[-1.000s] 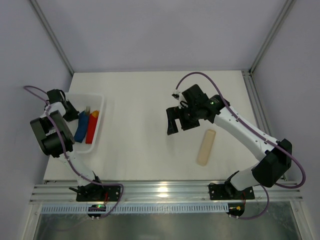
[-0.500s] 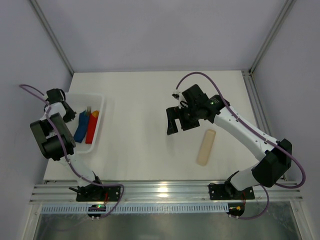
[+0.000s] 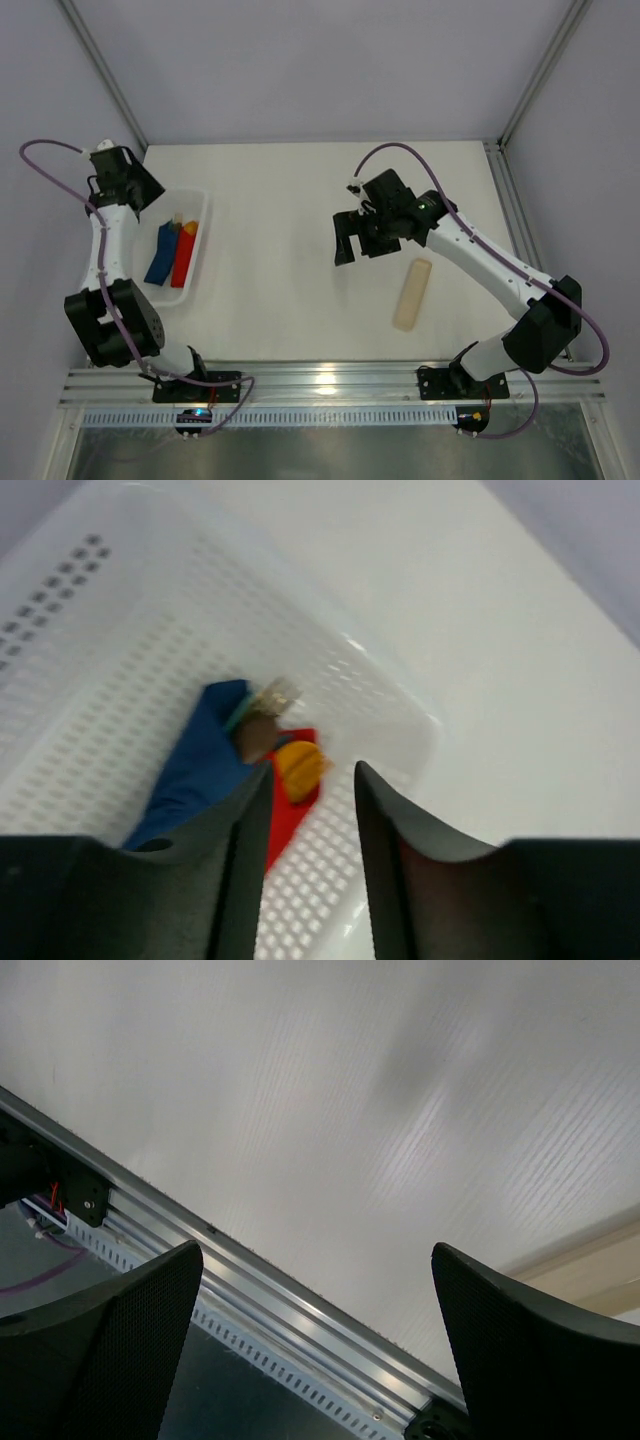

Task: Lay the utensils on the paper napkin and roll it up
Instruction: Reset both arms

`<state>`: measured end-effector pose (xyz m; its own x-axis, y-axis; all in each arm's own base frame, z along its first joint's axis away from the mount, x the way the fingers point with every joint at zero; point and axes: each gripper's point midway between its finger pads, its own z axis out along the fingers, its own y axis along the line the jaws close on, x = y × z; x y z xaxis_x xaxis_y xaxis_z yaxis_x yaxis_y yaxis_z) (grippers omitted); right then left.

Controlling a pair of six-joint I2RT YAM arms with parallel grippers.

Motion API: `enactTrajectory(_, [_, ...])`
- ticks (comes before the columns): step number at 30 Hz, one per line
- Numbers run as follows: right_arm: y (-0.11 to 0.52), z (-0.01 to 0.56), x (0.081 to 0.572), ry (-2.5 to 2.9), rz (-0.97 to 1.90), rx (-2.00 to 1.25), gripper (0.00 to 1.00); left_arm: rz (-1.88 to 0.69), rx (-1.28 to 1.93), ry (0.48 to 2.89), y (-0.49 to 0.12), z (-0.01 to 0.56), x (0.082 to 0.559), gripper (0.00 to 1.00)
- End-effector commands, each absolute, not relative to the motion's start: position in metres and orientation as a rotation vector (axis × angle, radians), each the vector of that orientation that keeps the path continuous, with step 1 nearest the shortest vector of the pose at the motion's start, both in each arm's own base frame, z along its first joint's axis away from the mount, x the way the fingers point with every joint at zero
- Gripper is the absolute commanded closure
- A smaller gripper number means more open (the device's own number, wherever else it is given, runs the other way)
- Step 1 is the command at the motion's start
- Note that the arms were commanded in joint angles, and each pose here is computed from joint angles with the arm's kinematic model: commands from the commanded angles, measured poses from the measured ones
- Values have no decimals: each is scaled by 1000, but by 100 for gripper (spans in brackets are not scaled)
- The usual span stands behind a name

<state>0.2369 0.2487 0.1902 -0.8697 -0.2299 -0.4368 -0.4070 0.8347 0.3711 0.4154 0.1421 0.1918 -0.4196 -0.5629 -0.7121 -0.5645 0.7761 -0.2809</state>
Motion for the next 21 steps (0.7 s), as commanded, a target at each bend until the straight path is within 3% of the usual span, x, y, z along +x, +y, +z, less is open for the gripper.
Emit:
enactTrajectory(1, [246, 201, 252, 2557, 621, -395, 1, -295, -775, 2032, 65, 226, 411, 57])
enactTrajectory(2, [247, 200, 254, 2561, 621, -387, 1, -364, -732, 2027, 40, 232, 410, 53])
enactTrajectory(3, [248, 200, 255, 2562, 624, -377, 1, -410, -698, 1973, 27, 248, 406, 36])
enactTrajectory(4, [250, 199, 256, 2564, 630, -371, 1, -452, -695, 1990, 13, 241, 400, 3])
enactTrajectory(9, [261, 185, 257, 2553, 710, -306, 1, -672, -571, 1998, -75, 249, 368, 1])
enactTrajectory(17, [281, 147, 245, 2436, 978, -205, 1, -943, -417, 1813, -123, 278, 303, 1])
enactTrajectory(21, [278, 114, 233, 2396, 1026, -205, 1, -1241, -291, 1726, -155, 281, 271, 1])
